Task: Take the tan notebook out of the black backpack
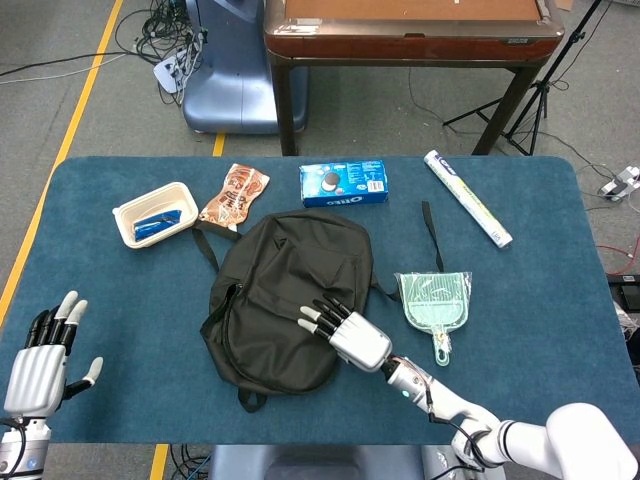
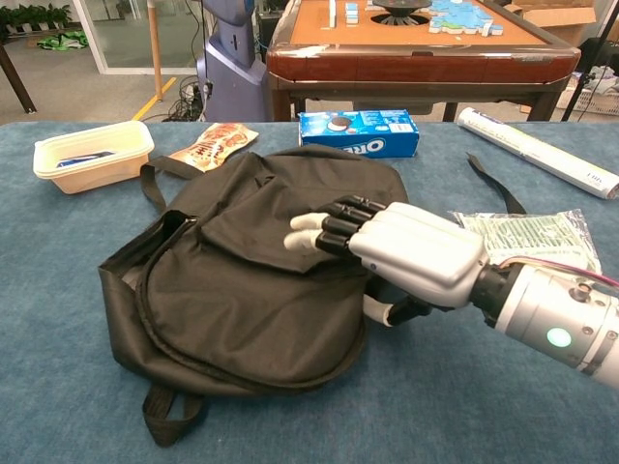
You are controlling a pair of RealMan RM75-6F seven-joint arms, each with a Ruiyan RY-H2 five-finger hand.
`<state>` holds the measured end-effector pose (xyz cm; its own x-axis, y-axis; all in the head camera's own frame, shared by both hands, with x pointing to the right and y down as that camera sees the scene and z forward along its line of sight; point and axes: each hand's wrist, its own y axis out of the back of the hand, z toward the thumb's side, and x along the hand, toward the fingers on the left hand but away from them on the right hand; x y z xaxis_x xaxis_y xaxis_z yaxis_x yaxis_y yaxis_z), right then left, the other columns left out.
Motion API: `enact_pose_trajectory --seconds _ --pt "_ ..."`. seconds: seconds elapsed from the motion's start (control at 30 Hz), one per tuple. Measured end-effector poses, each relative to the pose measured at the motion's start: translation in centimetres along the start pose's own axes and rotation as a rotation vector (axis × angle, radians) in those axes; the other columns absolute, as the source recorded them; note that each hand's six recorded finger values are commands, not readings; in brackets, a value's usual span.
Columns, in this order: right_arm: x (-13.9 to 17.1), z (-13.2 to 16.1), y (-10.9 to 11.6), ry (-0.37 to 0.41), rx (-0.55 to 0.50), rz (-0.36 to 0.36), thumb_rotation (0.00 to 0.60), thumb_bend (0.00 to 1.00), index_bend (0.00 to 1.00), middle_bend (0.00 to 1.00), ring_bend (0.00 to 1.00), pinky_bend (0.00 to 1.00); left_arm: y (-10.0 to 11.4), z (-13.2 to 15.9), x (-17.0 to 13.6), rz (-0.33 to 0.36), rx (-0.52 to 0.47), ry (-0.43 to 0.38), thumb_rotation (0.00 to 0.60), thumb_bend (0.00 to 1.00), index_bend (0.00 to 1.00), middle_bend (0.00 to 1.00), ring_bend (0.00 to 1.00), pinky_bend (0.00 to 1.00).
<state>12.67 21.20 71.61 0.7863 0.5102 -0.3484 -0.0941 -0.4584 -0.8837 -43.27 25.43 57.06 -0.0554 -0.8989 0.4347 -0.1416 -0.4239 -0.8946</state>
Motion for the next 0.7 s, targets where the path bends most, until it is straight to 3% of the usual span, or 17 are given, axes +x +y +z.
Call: enact_pose_trajectory --seconds 0.2,0.33,0.5,0.7 --pt "-0.1 0.4 -0.1 0.024 -0.021 0.028 0.6 0.64 0.53 0.27 0.01 0.05 0.0 -0.1 0.0 -0.001 0.0 0.003 0.6 0.29 0.04 0.0 0.0 0.02" --pt "0.0 0.3 0.2 0.029 -0.025 0.025 0.6 0.64 0.57 0.31 0.05 0.05 0.0 -0.1 0.1 -0.002 -0.001 0.001 0.6 0.29 0.04 0.0 0.0 0.02" --pt "0.1 0.2 0.7 0.024 -0.057 0.006 0.6 0.65 0.7 0.4 0.12 0.05 -0.1 0.0 0.2 -0.005 0.001 -0.005 0.6 0.29 0.04 0.0 0.0 0.02" --pt "-0.2 -0.8 1.7 -0.03 -0.167 -0.04 0.6 0.63 0.79 0.48 0.21 0.13 0.1 0.2 0.5 -0.015 0.008 -0.028 0.6 0.29 0.04 0.0 0.0 0.02"
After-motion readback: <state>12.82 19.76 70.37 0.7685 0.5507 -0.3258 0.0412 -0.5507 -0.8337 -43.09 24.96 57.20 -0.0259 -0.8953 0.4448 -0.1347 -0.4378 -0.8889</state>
